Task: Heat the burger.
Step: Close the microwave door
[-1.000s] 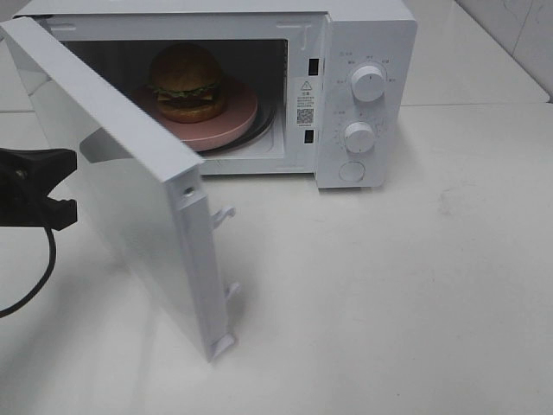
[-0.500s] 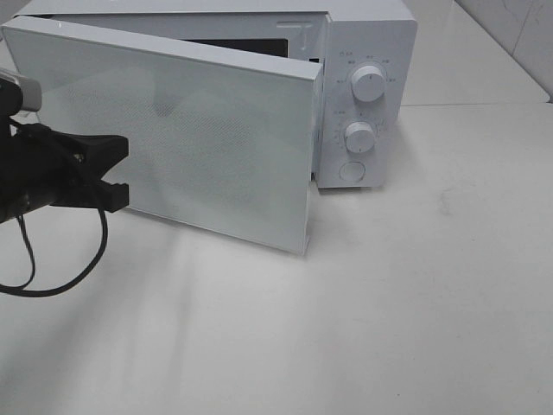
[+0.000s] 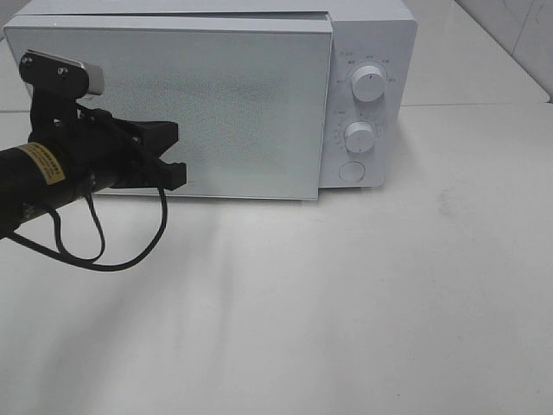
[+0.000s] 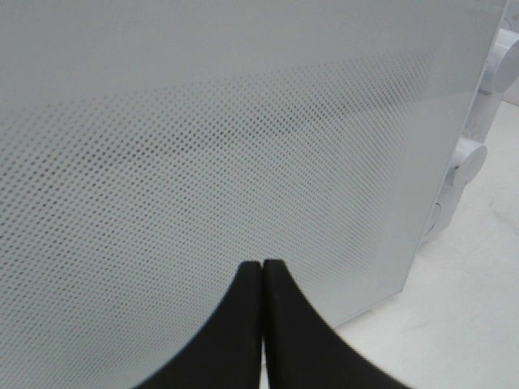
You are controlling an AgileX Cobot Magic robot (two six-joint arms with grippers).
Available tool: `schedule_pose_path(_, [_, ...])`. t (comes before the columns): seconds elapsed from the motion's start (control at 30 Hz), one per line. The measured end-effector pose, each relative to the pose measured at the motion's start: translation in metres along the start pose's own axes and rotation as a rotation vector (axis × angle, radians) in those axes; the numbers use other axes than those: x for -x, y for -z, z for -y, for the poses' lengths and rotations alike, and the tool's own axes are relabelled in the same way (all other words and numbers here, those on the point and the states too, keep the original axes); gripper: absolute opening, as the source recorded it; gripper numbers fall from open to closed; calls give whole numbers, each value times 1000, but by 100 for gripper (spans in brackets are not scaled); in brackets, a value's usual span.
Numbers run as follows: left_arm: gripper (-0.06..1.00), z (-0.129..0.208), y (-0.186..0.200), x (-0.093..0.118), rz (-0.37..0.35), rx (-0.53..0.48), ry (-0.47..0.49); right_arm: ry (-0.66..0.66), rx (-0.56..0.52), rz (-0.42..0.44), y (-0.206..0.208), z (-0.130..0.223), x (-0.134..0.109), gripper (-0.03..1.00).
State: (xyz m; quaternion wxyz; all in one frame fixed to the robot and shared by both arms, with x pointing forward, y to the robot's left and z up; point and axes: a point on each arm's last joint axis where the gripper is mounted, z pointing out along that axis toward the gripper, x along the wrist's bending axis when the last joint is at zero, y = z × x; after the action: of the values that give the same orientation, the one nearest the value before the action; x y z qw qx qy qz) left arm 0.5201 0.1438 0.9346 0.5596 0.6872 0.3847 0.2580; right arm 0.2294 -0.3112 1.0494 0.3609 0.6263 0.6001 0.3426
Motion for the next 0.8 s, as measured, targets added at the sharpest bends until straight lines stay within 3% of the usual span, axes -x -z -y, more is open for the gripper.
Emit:
schedule_pose_path(0.33, [0, -9, -33, 18, 31, 7, 7, 0, 0, 0, 0, 0, 0, 75])
schedule_pose_path(0.8, [0, -25, -69, 25, 25, 45, 26, 0, 0, 0, 0, 0, 0, 75])
